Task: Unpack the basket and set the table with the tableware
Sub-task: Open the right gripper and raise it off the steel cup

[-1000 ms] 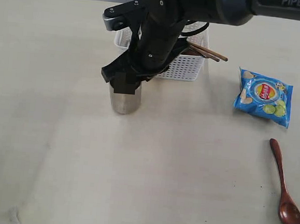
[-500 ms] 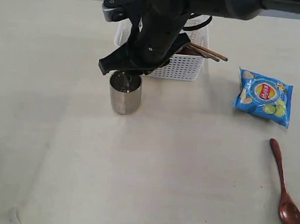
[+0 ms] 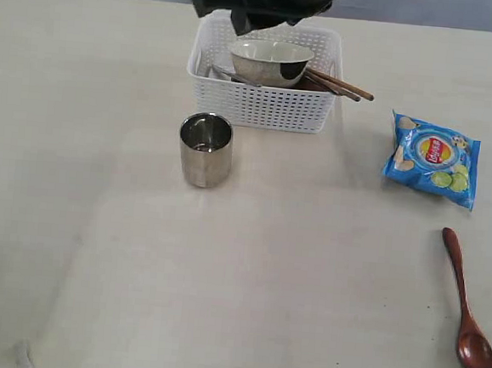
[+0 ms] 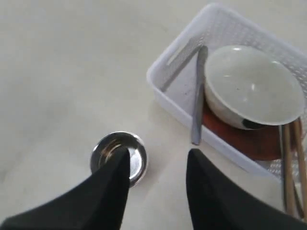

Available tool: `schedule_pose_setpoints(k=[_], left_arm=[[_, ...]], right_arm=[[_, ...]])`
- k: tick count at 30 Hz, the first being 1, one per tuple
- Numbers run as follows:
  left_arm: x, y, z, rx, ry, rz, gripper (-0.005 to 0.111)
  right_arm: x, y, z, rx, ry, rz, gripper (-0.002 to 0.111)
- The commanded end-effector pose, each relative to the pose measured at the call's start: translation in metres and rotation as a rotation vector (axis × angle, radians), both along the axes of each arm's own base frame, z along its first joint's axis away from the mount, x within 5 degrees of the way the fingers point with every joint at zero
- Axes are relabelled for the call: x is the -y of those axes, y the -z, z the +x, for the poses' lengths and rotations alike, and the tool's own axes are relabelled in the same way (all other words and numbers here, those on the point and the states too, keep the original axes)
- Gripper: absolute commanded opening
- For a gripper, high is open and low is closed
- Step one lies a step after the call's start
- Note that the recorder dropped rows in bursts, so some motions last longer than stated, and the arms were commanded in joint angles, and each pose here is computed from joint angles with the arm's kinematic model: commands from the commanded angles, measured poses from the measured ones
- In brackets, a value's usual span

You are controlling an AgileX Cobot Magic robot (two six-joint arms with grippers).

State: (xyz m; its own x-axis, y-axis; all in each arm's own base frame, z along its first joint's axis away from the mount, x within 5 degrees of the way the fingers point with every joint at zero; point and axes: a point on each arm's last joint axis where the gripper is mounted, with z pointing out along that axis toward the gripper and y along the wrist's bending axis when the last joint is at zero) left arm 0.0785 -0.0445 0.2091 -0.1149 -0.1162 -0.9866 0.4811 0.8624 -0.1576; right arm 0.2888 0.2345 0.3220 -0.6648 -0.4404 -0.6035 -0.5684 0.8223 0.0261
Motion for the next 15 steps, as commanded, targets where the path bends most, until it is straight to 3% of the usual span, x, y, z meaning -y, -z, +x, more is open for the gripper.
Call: schedule_pose_setpoints(k=[1,4,7,12,15], left_arm=[[0.0,0.001,0.0,-0.002,-0.002,-0.003,0.0],[0.0,0.001,0.0,-0.002,-0.002,-0.003,0.0],[0.0,0.001,0.0,-0.002,-0.002,-0.003,0.0],[0.0,0.001,0.0,-0.002,-0.002,-0.003,0.0],[0.0,0.001,0.0,-0.002,-0.002,-0.003,0.0]], right_arm=[[0.026,0.013,0.031,-0.043,0.128,0.032,0.038],[0.042,0.032,0.051,-0.113,0.166,0.04,0.044],[0.039,0.041,0.057,-0.091,0.03,-0.04,0.049],[0.029,0.04,0.08,-0.13,-0.099,-0.145,0.049],[0.02,0.037,0.094,-0.167,-0.248,-0.238,0.049]])
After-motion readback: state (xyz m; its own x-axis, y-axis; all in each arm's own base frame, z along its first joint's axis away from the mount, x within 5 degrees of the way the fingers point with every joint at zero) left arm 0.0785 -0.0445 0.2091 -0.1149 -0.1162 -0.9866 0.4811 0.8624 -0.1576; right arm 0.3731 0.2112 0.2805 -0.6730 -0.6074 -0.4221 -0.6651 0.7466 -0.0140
